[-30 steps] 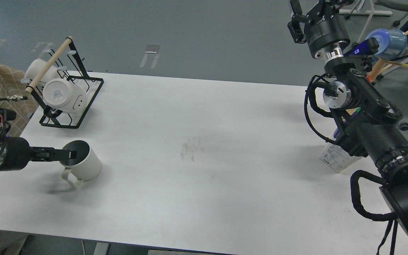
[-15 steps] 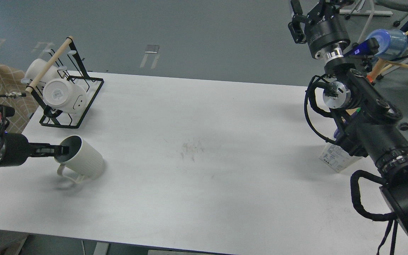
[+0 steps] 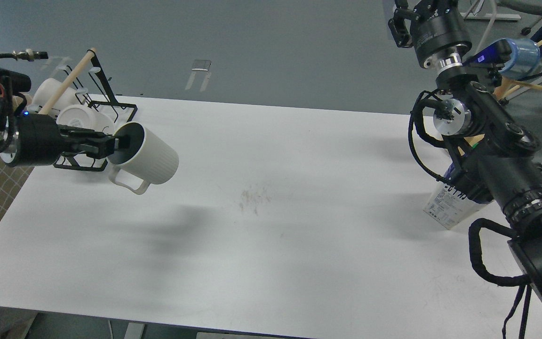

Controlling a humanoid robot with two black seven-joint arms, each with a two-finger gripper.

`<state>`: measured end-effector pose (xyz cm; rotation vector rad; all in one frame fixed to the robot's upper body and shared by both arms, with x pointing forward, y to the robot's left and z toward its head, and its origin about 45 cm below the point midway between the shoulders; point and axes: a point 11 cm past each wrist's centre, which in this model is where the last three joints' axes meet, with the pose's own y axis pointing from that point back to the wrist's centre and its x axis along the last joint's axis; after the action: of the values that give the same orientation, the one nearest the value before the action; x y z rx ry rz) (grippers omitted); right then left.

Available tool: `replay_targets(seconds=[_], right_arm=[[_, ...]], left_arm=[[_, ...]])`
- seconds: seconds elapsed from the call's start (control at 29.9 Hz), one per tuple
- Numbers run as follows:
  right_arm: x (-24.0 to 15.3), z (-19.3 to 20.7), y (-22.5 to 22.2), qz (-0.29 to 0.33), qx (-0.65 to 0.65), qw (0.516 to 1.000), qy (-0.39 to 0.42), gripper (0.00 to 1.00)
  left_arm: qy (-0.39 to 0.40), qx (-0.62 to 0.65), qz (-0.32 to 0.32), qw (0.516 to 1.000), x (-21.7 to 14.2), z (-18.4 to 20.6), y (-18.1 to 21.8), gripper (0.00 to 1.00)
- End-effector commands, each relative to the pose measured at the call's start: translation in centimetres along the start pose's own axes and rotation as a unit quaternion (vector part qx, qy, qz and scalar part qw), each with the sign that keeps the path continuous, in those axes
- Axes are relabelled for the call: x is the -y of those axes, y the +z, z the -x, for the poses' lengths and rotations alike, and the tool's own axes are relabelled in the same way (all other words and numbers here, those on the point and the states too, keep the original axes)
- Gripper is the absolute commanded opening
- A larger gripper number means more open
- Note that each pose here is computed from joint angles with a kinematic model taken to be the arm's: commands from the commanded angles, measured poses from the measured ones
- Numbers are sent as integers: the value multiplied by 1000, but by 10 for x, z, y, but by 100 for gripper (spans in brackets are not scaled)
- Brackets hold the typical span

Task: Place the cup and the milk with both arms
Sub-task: 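Carry the white mug to the table center and set it down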

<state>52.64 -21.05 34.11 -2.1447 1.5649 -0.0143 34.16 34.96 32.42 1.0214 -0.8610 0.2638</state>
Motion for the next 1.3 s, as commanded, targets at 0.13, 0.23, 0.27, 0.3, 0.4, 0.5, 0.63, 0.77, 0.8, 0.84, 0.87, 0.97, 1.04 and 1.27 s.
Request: replay_targets(seconds=[0.13,0.23,0.27,0.3,0.4,0.5,0.63,0.77,0.8,0.84,0.87,0.97,1.04,1.27], right_arm=[[11,6,-9,-7,-7,1000,3,100],[11,6,-8,-6,-6,1000,3,100],[11,6,-8,-6,-6,1000,3,100],[11,6,-8,-6,-6,1000,3,100],[10,6,-7,-5,-5,1000,2,100],[9,7,-6,-5,-4,1000,0,100],[8,11,-2,2,-12,1000,-9,100],[6,9,1,6,-13,1000,-8,100],[6,9,1,6,-13,1000,-8,100],[6,9,2,7,-13,1000,-8,100],[6,9,1,6,-12,1000,-7,100],[6,9,2,7,-13,1000,-8,100],[6,9,2,7,-12,1000,-8,100],[5,10,2,7,-12,1000,-9,100]], left_arm=[[-2,85,66,994,95,-26,65,0],[-26,110,68,991,127,-16,73,0],[-35,119,69,990,138,-12,77,0],[-40,121,70,989,143,-10,79,0],[-73,127,62,987,163,9,77,0],[-100,137,53,984,168,25,71,0],[-125,140,46,981,171,41,65,0],[-128,139,46,981,178,43,68,0],[-130,138,39,981,179,44,65,0],[-131,138,37,981,181,44,64,0],[-132,138,36,981,182,45,64,0],[-132,136,34,981,186,44,64,0],[-129,136,31,982,190,39,64,0],[-127,136,27,982,196,35,64,0]])
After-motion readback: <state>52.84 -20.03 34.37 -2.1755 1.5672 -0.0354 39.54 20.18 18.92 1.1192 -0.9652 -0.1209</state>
